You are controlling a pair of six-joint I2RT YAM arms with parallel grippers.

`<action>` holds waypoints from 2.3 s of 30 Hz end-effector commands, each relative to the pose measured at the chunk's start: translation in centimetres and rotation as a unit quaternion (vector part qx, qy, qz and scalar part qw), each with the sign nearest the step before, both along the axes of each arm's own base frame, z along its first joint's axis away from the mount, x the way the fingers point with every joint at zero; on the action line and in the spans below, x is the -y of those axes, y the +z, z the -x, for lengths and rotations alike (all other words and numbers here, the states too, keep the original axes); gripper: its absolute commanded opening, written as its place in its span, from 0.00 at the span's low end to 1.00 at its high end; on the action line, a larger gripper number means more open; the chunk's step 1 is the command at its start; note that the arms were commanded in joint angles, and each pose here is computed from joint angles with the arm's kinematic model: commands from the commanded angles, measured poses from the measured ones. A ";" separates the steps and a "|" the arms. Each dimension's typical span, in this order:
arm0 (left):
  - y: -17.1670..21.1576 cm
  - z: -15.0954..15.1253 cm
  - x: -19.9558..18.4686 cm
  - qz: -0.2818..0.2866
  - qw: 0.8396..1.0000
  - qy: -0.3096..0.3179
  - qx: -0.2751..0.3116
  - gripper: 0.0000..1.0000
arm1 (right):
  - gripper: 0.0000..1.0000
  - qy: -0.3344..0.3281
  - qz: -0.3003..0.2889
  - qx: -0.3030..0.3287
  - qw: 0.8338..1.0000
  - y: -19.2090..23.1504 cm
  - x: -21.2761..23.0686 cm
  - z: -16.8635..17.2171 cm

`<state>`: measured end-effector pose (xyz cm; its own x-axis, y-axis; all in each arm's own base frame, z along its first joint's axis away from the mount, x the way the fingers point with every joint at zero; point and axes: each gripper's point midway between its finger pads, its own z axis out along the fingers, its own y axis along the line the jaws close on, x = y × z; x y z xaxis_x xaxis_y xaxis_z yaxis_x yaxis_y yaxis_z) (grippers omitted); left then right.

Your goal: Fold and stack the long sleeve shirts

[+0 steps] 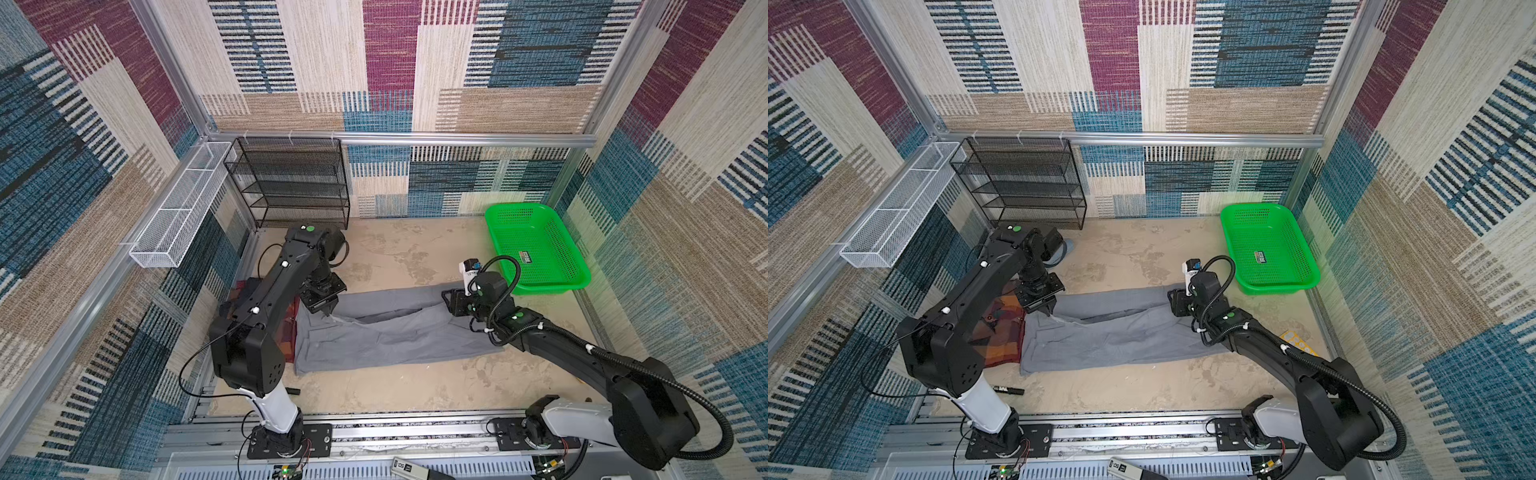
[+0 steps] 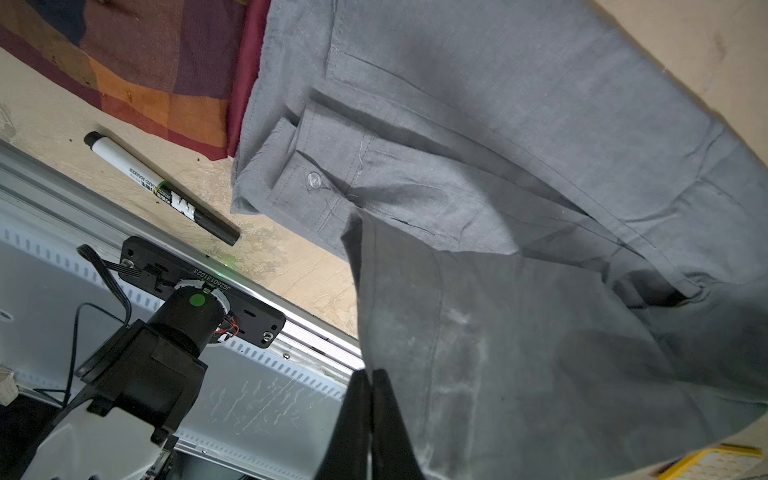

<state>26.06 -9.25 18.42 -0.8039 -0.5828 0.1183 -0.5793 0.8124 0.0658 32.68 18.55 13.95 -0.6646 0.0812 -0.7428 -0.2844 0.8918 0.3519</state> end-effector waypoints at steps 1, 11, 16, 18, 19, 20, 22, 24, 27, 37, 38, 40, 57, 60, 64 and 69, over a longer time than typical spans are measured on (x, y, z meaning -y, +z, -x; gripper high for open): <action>-0.5 -0.2 -0.3 0.009 1.000 -0.008 -0.016 0.00 | 0.46 0.024 -0.024 0.009 0.999 0.6 -0.9 0.5; 1.6 -0.9 0.7 0.051 0.999 0.001 0.021 0.00 | 0.45 0.146 -0.100 0.053 0.983 2.4 -4.2 5.0; 3.2 0.8 1.5 0.076 0.996 0.020 0.040 0.00 | 0.47 0.140 -0.081 0.025 0.986 0.3 -4.5 4.6; 3.5 1.8 2.2 0.087 0.995 0.024 0.039 0.00 | 0.48 0.136 -0.080 0.022 0.987 0.0 -4.6 4.4; 3.7 2.3 2.5 0.093 0.995 0.026 0.039 0.00 | 0.47 0.136 -0.079 0.022 0.987 0.1 -4.6 4.3; 3.9 2.8 2.8 0.096 0.994 0.028 0.039 0.00 | 0.48 0.132 -0.076 0.023 0.988 0.1 -4.6 4.1; 4.3 3.9 3.3 0.105 0.993 0.035 0.039 0.00 | 0.48 0.127 -0.072 0.024 0.989 0.1 -4.5 3.8; 4.9 4.9 3.7 0.113 0.992 0.043 0.044 0.00 | 0.48 0.124 -0.066 0.025 0.990 0.1 -4.5 3.5; 6.2 5.8 3.8 0.120 0.988 0.064 0.069 0.00 | 0.48 0.120 -0.060 0.024 0.991 0.0 -4.4 3.3; 8.5 6.4 4.9 0.137 0.982 0.084 0.099 0.00 | 0.48 0.122 -0.058 0.020 0.991 -0.3 -4.6 3.1; 8.8 6.2 5.2 0.142 0.981 0.085 0.101 0.00 | 0.48 0.120 -0.056 0.019 0.991 -0.4 -4.6 3.0; 10.1 5.4 5.9 0.146 0.978 0.078 0.124 0.00 | 0.48 0.117 -0.051 0.016 0.992 -0.7 -4.5 2.8; 14.5 4.2 10.4 0.182 0.967 0.059 0.165 0.00 | 0.48 0.093 -0.029 0.007 0.995 -1.9 -4.4 1.2; 13.6 4.5 9.7 0.160 0.972 0.060 0.159 0.00 | 0.48 0.090 -0.027 0.006 0.996 -2.1 -4.4 0.9; 10.2 5.4 7.7 0.121 0.981 0.081 0.127 0.00 | 0.48 0.088 -0.021 -0.005 0.996 -3.1 -4.4 0.8; 8.1 4.7 5.0 0.109 0.979 0.119 0.126 0.00 | 0.48 0.090 -0.021 -0.015 0.996 -3.8 -4.7 0.5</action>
<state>20.81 -15.25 27.06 -0.6891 -0.7189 0.0906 -0.7134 0.6513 -0.2584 31.53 22.89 9.52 -0.7115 -0.0258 -0.7022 -0.4194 0.8173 0.3950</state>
